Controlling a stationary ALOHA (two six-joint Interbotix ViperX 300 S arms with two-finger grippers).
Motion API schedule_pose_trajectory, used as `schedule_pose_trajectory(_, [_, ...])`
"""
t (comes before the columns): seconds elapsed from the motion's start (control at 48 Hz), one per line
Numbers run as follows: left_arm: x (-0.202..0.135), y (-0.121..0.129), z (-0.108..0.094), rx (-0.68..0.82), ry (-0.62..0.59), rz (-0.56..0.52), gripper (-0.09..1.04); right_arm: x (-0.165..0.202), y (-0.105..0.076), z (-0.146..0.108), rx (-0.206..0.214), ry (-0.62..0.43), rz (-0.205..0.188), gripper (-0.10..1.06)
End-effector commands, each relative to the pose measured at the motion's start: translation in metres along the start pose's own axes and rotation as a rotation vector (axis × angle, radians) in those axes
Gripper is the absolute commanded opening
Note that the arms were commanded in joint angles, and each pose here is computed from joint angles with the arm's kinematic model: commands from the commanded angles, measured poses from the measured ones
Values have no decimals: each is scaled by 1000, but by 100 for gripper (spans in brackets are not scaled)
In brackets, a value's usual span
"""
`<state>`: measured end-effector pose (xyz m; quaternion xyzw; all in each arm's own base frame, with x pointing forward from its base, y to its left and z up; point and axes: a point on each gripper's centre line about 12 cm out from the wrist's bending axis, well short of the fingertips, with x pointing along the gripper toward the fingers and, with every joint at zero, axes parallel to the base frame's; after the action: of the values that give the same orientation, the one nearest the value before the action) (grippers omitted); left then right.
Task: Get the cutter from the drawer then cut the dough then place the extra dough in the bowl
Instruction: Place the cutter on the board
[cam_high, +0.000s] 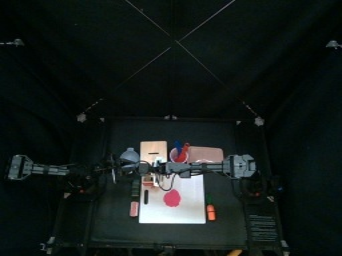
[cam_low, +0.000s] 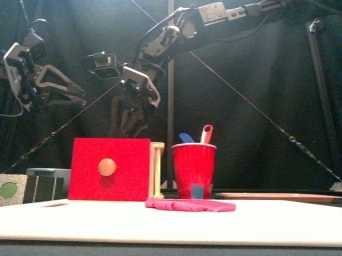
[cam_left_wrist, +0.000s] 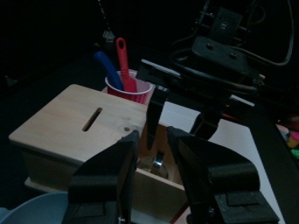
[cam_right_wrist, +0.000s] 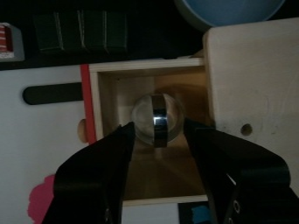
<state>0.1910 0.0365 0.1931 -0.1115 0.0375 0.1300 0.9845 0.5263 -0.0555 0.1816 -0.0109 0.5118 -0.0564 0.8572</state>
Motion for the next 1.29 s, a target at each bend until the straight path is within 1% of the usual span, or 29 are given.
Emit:
schedule_pose_trajectory(0.021, [1, 1, 3, -3, -9, 6, 72, -16, -5, 13, 8, -48, -4, 83])
schedule_pose_trajectory(0.125, [0, 2, 1, -4, -4, 12, 72, -13, -1, 12, 4, -43, -1, 83])
schedule_pose_trajectory(0.312, [0, 4, 0, -8, -2, 18, 72, -11, -1, 14, 2, -43, -2, 82])
schedule_pose_trajectory(0.396, [0, 4, -1, -13, 0, 22, 72, -11, -1, 13, 1, -38, -2, 77])
schedule_pose_trajectory(0.521, [-1, 4, -2, -15, 7, 24, 72, -7, -1, 12, 1, -32, -3, 66])
schedule_pose_trajectory(0.646, [-1, 5, -3, -19, 12, 26, 72, -5, 0, 12, 0, -29, -2, 60])
schedule_pose_trajectory(0.771, [-1, 5, -4, -21, 13, 28, 72, -7, 0, 15, 1, -35, -2, 57])
schedule_pose_trajectory(0.896, [-1, 6, -4, -22, 16, 30, 72, -13, -1, 19, 0, -28, -6, 51])
schedule_pose_trajectory(1.021, [-2, 6, -5, -23, 18, 31, 72, -17, -1, 21, 0, -23, -7, 50])
schedule_pose_trajectory(1.292, [-2, 7, -5, -23, 16, 39, 72, -55, -3, 42, 4, -66, -12, 50])
